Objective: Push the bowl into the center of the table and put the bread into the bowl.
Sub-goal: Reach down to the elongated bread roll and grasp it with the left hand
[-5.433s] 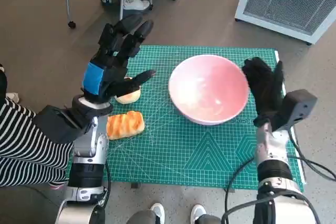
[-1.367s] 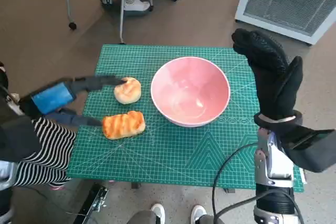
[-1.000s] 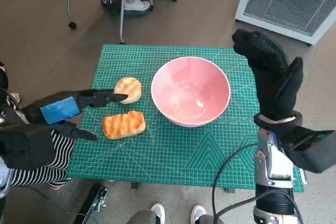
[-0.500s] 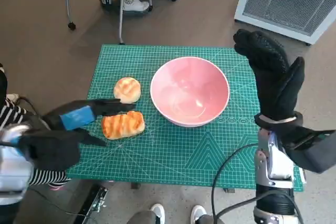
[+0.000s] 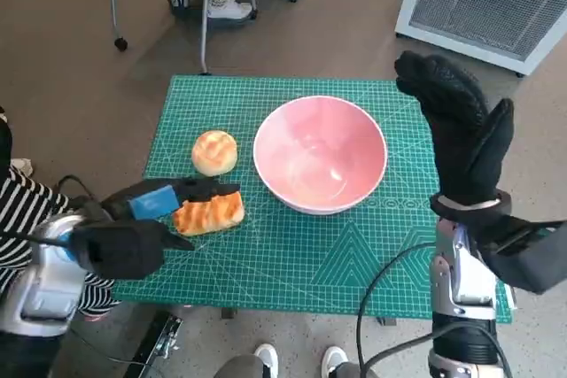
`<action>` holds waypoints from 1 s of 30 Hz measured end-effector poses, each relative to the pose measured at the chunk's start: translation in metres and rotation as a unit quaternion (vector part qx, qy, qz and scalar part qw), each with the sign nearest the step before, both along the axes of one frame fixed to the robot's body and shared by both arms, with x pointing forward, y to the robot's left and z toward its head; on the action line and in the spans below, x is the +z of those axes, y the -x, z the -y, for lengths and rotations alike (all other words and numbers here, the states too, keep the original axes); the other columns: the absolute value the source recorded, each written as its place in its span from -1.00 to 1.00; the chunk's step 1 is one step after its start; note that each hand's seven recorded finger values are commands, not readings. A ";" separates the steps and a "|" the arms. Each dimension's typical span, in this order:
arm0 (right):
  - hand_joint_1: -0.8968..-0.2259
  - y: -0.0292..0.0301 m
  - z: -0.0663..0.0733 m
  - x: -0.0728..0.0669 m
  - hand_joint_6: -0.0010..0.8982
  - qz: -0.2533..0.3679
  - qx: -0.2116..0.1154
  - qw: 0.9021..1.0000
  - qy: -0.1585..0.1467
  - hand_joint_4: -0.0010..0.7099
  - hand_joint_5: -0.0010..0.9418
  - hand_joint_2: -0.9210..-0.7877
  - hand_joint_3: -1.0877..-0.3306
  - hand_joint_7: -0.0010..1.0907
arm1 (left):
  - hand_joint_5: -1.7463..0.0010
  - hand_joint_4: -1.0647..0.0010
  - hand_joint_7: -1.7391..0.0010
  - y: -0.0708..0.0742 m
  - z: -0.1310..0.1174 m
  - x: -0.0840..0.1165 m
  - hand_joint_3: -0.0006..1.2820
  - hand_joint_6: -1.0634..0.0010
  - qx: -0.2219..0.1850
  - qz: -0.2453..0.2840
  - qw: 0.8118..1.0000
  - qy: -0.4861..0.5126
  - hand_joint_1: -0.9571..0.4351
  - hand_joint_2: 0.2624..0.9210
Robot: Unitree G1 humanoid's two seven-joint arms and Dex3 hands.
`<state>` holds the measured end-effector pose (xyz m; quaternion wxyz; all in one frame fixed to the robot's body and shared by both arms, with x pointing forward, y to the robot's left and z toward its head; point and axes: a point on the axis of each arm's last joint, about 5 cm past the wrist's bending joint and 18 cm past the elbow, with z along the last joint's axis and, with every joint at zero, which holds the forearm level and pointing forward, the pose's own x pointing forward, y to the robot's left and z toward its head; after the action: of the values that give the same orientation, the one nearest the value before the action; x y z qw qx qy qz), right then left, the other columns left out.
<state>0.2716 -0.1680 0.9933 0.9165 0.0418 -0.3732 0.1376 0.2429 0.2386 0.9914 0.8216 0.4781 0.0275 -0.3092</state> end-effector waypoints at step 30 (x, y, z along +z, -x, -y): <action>-0.40 0.0038 0.002 -0.003 -0.59 -0.004 -0.004 1.000 0.006 -0.43 -1.00 -1.00 0.06 -0.39 | -0.14 -0.26 -0.30 -0.012 0.005 -0.033 -0.85 0.03 0.041 0.033 0.995 -0.083 0.39 0.96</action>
<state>0.2679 -0.1696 0.9899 0.9188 0.0356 -0.3688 0.1359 0.2545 0.2338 0.9583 0.7913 0.5532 0.0455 -0.2564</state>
